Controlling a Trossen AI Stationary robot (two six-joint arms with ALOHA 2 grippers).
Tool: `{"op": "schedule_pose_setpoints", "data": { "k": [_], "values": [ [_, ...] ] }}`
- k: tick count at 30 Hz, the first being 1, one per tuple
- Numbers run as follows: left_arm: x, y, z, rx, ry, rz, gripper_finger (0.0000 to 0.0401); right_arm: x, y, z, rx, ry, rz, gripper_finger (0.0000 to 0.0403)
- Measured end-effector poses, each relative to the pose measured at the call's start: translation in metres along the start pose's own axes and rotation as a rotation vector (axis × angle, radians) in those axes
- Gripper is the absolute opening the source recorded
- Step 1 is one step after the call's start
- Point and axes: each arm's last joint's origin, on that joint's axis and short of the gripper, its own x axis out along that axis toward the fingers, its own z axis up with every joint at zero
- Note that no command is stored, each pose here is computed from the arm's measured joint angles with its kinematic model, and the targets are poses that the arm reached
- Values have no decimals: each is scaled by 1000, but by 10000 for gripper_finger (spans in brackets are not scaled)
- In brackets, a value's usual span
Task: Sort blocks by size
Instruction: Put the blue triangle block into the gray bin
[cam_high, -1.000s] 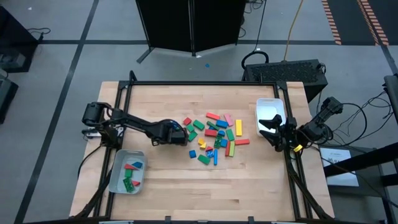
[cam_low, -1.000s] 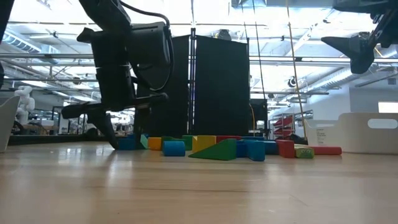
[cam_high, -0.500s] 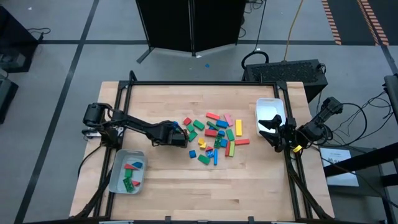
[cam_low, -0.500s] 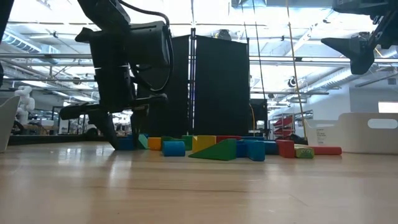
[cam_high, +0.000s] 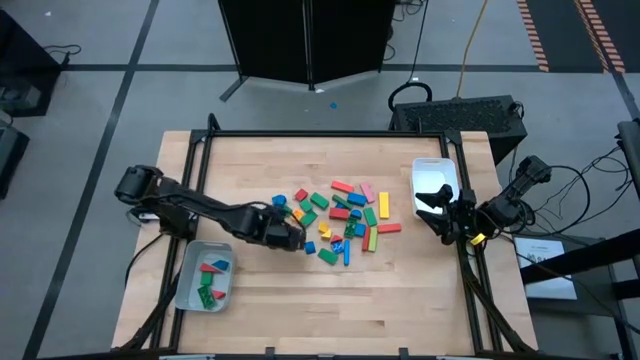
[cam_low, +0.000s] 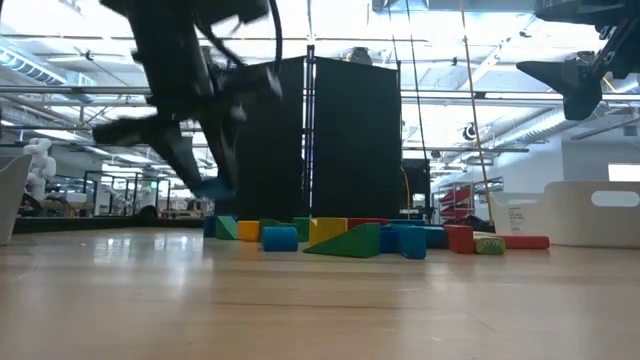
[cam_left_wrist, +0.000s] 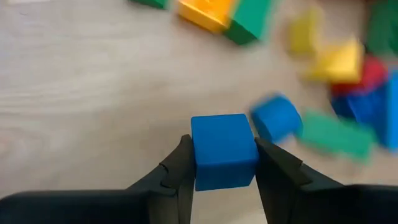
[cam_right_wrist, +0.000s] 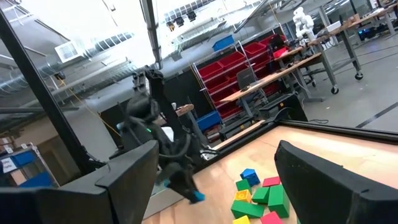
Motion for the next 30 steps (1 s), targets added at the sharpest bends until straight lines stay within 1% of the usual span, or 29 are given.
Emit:
{"op": "schedule_pose_setpoints", "data": {
  "k": [2, 5, 7, 9, 12, 15, 19, 23, 25, 30],
  "values": [
    [-18, 0, -10, 94, 51, -2, 128, 0, 0, 0, 1, 0, 0, 313],
    [-47, 9, -28, 207, 121, 50, 129, 0, 0, 0, 5, -1, 0, 313],
    [-67, 21, -39, 274, 150, 105, 130, 0, 0, 1, 9, -4, 1, 313],
    [-85, 34, -49, 301, 174, 143, 130, 0, 0, 0, 8, -3, 0, 313],
    [-107, 56, -65, 307, 204, 213, 131, 0, 0, 0, 9, -4, 0, 313],
    [-124, 75, -78, 307, 198, 261, 131, 0, 0, 1, 15, -4, 1, 313],
    [-133, 93, -95, 335, 181, 294, 132, 0, 0, 0, 30, -3, 1, 313],
    [-130, 103, -103, 336, 163, 317, 143, 0, 0, 0, 30, -3, 1, 313],
    [-129, 104, -105, 329, 178, 335, 161, 0, 0, 0, 30, -2, 1, 313],
    [-128, 104, -108, 326, 233, 367, 228, 0, 0, 0, 30, -3, 1, 313]
  ]
}}
